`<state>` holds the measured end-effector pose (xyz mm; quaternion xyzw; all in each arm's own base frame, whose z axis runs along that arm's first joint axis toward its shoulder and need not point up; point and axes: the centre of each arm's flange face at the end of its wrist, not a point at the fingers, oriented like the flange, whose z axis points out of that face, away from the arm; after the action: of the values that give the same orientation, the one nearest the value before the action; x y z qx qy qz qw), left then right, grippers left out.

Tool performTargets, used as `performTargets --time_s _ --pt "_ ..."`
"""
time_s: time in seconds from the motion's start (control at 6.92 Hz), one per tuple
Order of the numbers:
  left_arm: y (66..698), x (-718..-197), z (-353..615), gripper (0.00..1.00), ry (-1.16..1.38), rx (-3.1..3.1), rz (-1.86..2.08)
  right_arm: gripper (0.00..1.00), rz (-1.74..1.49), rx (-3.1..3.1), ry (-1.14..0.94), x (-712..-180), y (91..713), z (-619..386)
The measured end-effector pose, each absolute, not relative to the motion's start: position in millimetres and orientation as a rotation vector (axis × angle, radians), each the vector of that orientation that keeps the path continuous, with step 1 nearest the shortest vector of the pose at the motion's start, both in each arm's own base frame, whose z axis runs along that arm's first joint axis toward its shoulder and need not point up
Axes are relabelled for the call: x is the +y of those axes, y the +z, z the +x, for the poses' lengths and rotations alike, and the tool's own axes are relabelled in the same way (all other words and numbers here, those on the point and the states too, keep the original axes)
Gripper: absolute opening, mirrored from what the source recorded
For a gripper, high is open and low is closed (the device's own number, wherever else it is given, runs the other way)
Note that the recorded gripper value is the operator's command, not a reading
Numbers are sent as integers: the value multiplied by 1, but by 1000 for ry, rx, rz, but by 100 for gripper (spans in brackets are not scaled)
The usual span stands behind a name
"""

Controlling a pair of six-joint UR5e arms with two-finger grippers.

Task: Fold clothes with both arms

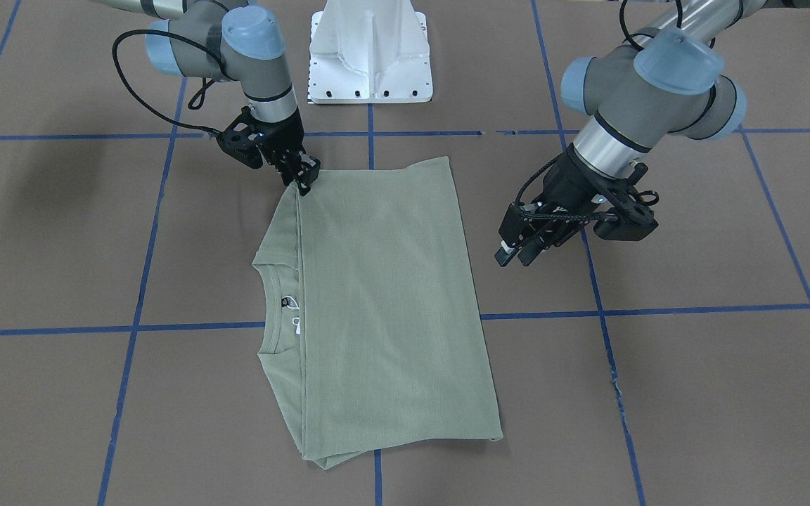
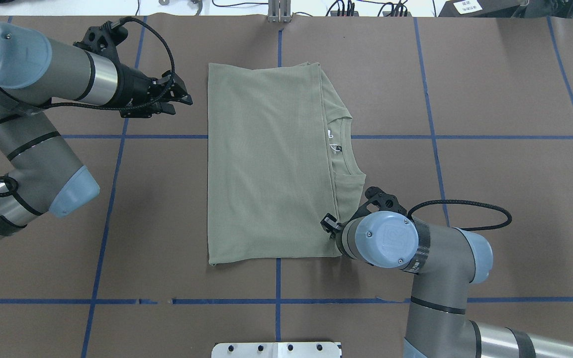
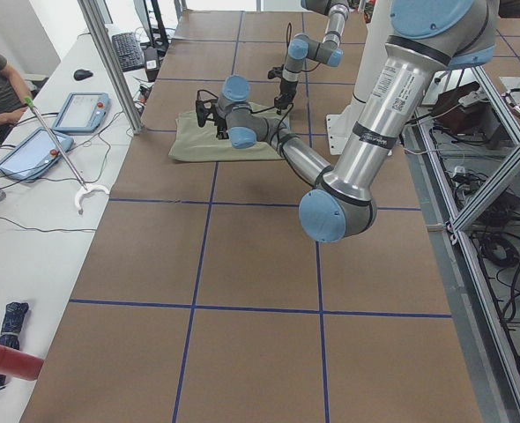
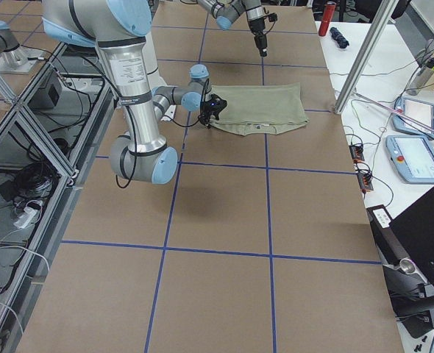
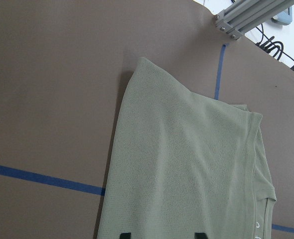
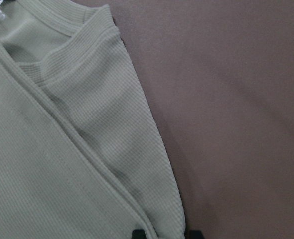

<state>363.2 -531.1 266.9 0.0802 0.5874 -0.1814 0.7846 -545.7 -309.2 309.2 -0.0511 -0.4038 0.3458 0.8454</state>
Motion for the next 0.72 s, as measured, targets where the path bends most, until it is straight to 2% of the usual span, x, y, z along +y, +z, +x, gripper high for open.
performTargets --time_s 0.43,0.72 --pt "267 -531 364 53 -390 1267 172 0 -114 -871 725 -308 300 -541" --pt "265 -526 368 59 -384 1272 167 0 -117 -884 724 -305 297 -531"
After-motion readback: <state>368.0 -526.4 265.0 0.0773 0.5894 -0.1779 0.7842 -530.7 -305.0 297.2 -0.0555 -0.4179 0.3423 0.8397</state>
